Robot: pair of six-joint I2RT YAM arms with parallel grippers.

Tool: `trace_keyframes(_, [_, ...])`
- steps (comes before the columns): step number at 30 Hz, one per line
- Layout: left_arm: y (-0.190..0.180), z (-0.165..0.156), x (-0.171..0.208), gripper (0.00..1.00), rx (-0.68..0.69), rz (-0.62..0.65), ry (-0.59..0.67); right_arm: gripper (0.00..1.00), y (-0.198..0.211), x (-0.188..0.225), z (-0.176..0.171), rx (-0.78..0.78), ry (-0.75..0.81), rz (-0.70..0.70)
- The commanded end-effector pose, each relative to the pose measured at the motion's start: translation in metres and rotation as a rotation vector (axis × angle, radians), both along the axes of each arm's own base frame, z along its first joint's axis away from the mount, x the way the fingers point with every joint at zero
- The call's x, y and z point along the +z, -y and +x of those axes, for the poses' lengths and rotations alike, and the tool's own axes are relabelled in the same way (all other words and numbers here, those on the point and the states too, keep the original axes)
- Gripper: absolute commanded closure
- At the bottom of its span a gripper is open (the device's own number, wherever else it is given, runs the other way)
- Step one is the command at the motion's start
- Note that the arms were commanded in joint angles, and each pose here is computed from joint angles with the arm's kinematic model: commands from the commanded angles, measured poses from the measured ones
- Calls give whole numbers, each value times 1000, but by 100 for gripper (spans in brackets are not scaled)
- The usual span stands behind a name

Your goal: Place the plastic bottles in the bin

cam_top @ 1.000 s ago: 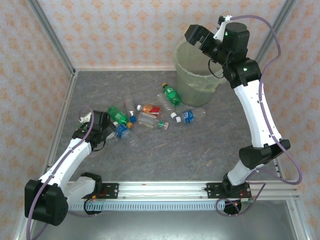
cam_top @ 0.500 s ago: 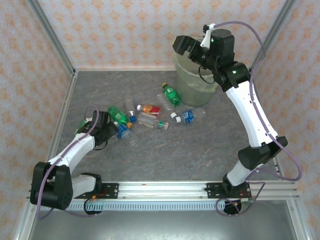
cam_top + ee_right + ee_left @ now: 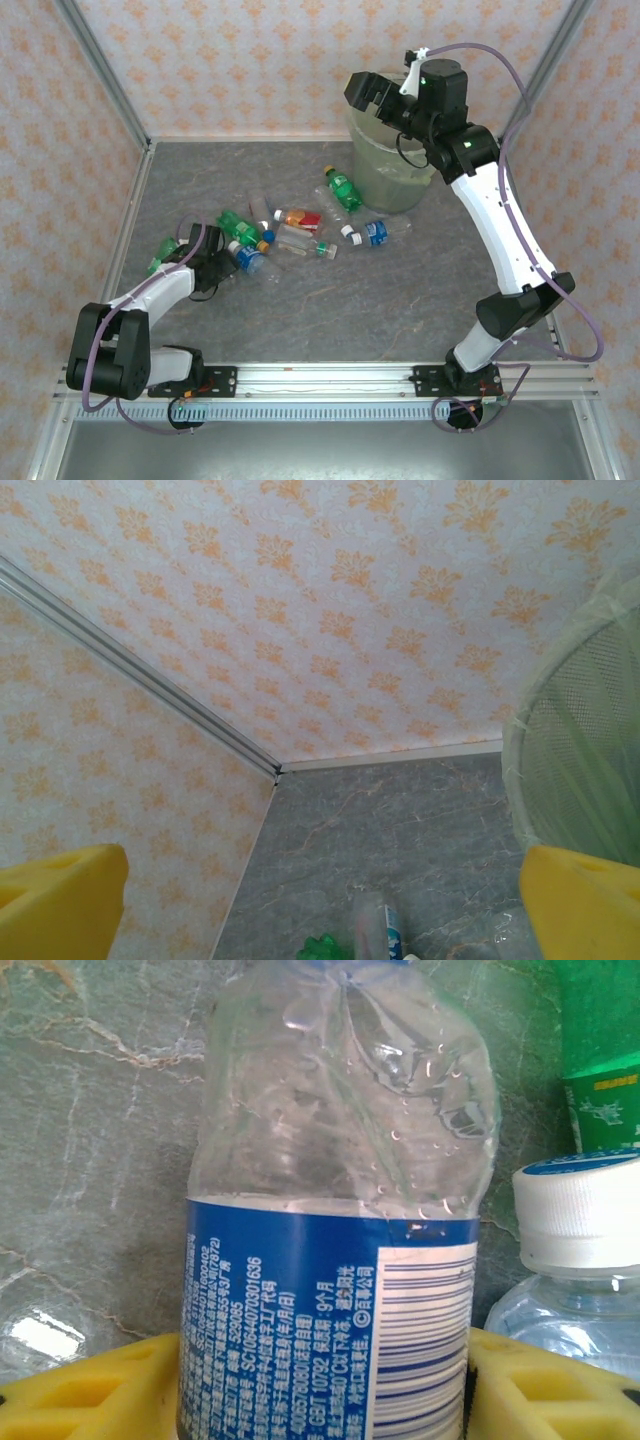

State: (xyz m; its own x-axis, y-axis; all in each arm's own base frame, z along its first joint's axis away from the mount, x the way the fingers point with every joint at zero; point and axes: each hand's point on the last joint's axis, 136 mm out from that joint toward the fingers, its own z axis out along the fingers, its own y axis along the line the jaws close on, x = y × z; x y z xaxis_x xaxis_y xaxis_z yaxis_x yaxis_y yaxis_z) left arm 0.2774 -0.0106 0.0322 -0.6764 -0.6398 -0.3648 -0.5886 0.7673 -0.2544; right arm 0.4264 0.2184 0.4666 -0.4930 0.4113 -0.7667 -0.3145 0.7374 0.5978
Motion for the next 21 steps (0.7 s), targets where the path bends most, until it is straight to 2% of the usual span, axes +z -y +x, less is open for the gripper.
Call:
trace_keyframes(1, [-6,-4,-4,43,-12,33,-29,0,0,7,-3,-3,28,-7])
trace_keyframes(5, [-7,-4,6,51,-25,45,-10,0,-2,3,-5,6,21,-4])
trace_keyframes(12, [-4,1,47,54,-47,35,86,0,-7,5,-7,32,23,16])
trace_keyframes(16, [5,12,89,54,-86,19,202,0,-15,7,-10,69,26,31])
trace_keyframes(21, [29,29,147,53,-202,-8,385,0,-29,26,-26,174,108,101])
